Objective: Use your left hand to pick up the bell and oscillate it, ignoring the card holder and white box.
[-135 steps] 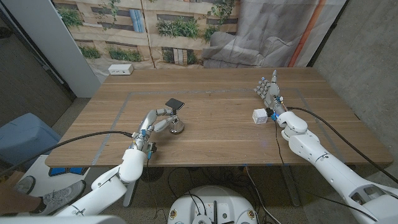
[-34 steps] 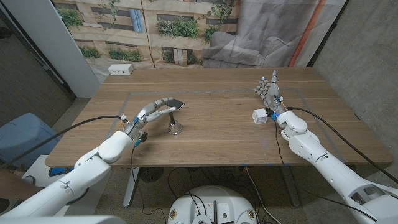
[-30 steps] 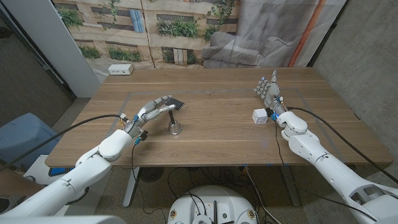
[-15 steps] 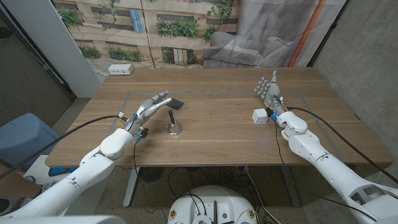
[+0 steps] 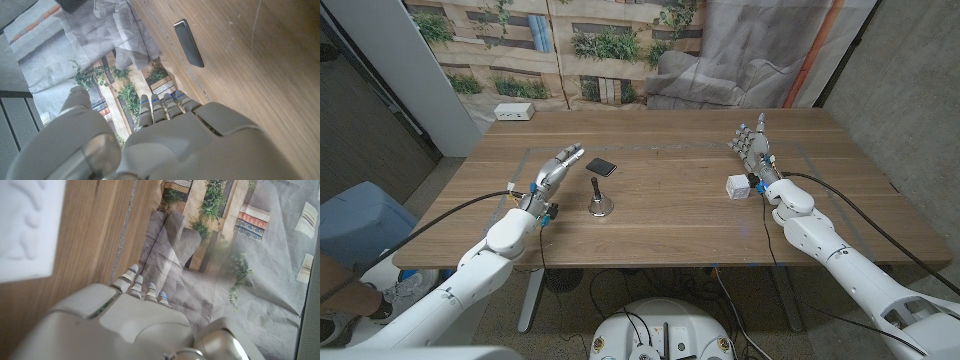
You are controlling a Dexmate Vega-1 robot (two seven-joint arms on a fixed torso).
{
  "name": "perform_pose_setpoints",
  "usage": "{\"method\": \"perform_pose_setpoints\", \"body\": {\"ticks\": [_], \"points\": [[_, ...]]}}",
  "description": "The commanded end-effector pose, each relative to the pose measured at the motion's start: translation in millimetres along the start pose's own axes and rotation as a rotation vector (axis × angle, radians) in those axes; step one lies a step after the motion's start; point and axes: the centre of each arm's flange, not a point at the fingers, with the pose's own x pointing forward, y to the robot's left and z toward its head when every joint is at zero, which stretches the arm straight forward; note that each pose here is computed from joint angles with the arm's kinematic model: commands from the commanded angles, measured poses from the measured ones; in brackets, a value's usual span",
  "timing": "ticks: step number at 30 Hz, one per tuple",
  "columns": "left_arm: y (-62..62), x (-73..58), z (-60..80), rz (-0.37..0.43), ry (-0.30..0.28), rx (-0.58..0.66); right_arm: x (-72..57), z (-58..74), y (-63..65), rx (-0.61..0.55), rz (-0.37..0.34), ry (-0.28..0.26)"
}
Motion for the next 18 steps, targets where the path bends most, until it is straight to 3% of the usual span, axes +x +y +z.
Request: {"method": "perform_pose_setpoints", "body": {"ticks": [1, 11, 18], "points": [[-25.7, 10.9, -5.2, 0.115, 0.056, -0.127, 0.0, 0.2, 0.1, 0.0, 0.0, 0.0], [-55.1, 20.7, -0.3, 0.136, 0.08, -0.184, 0.0, 0.2, -0.5, 0.0, 0.0, 0.0], [-52.7, 26.6, 4.2, 0.143, 0.089, -0.237, 0.8, 0.1, -0.1, 0.0, 0.0, 0.0]]}}
